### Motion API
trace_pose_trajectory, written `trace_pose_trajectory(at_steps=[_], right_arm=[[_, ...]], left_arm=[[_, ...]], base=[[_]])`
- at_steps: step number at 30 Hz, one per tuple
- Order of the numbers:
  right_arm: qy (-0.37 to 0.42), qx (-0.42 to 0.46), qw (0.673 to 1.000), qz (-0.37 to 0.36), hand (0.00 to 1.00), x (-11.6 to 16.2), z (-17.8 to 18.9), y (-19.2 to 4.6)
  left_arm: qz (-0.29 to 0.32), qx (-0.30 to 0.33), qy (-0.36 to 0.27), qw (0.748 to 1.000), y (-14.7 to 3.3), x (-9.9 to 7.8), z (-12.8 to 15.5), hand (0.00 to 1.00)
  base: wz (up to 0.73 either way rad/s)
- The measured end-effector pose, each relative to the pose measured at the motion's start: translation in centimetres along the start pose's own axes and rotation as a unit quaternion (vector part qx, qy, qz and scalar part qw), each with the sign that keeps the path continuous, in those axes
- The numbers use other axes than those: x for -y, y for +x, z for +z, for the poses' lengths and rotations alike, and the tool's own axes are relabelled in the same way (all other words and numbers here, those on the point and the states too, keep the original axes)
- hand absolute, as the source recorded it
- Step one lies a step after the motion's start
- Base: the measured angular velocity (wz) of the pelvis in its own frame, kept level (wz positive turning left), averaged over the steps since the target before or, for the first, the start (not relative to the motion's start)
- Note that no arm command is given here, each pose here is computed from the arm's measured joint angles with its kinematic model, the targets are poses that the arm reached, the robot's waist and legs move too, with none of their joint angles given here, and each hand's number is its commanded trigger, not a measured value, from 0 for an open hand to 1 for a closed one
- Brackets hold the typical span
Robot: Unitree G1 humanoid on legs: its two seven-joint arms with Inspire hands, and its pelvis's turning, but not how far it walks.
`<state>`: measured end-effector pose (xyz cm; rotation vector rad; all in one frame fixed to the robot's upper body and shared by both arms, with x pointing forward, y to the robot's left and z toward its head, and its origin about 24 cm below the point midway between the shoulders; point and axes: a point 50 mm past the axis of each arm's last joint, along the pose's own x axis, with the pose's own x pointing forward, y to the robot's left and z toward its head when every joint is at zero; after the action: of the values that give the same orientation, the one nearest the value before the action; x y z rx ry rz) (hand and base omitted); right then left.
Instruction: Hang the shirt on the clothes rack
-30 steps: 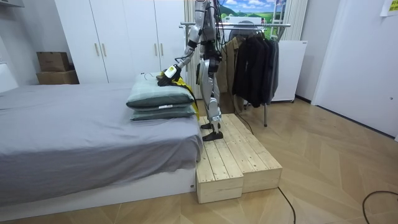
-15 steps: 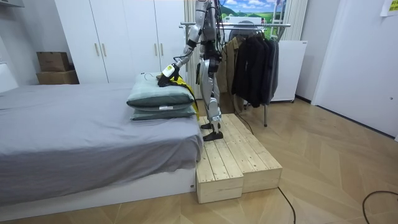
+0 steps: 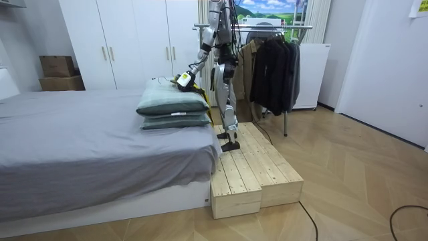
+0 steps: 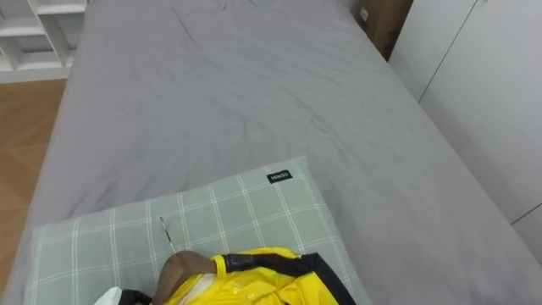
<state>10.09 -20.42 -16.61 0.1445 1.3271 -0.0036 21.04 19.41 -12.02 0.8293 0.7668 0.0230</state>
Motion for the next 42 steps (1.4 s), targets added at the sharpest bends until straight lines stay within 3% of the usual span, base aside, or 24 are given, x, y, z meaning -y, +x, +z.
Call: trace_pose_trajectory(at_steps=[14, 42], right_arm=[[-0.002, -0.003, 1.0, -0.003, 0.0, 0.04, -0.04, 0.0], [0.005, 0.002, 1.0, -0.011, 0.0, 0.13, -0.41, -0.01]], left_arm=[[-0.021, -0.007, 0.0, 1.0, -0.38, 0.83, -0.51, 1.0], [-0.008, 0.004, -0.001, 1.0, -0.41, 0.77, -0.23, 1.0]], base=[[0.0], [0.0]])
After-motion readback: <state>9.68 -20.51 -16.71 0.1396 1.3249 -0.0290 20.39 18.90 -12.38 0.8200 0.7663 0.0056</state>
